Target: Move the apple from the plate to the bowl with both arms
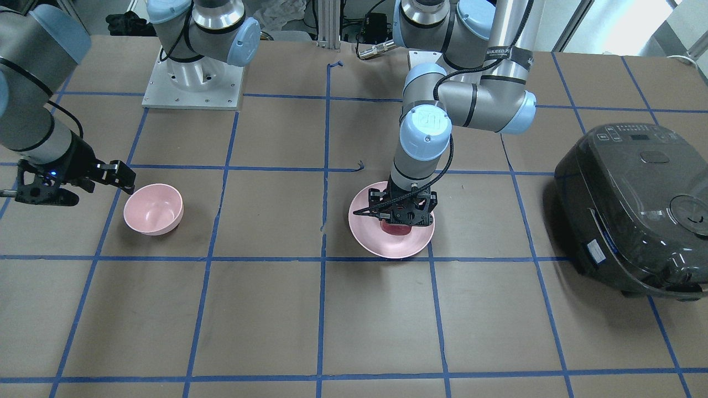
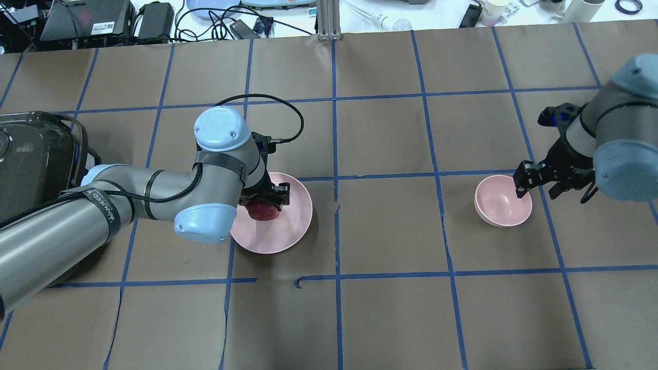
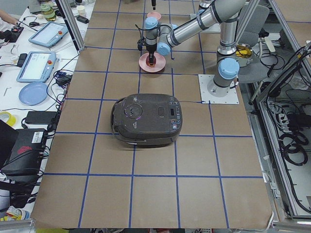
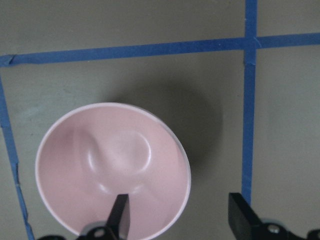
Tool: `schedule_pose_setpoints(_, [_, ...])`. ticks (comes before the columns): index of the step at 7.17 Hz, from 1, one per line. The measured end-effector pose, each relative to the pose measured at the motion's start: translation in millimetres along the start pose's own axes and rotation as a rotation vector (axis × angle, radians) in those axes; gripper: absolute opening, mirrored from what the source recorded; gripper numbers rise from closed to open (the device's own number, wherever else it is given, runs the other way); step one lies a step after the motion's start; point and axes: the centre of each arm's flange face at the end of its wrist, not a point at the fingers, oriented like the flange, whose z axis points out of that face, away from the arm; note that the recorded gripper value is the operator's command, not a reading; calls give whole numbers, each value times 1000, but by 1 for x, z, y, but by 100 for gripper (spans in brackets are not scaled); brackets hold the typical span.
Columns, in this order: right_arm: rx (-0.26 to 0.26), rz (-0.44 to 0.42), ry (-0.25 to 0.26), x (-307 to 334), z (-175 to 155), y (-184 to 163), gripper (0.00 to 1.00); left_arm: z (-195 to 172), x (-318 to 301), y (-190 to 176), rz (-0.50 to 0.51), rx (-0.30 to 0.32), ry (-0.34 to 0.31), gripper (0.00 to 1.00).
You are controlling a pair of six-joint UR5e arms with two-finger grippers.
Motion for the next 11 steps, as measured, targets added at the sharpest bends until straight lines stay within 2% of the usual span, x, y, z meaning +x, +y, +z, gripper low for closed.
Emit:
schedule_pose_setpoints(1, [12, 1, 0, -1, 23, 5, 0, -9, 1, 0, 1, 14, 0, 31])
schedule_pose_setpoints(4, [19, -2, 13, 0, 38, 10, 0, -63, 10, -5, 13, 47, 14, 30])
schedule_pose_setpoints(7, [68, -7, 15, -1, 14, -9, 0, -125, 18, -8, 40, 44, 17, 27])
schedule_pose_setpoints(9, [92, -7, -54, -34, -7, -37, 0, -140, 17, -11, 41, 54, 26, 26])
schedule_pose_setpoints(11, [74, -48, -114, -125, 0, -42, 0, -143, 18, -12, 39, 55, 41, 25])
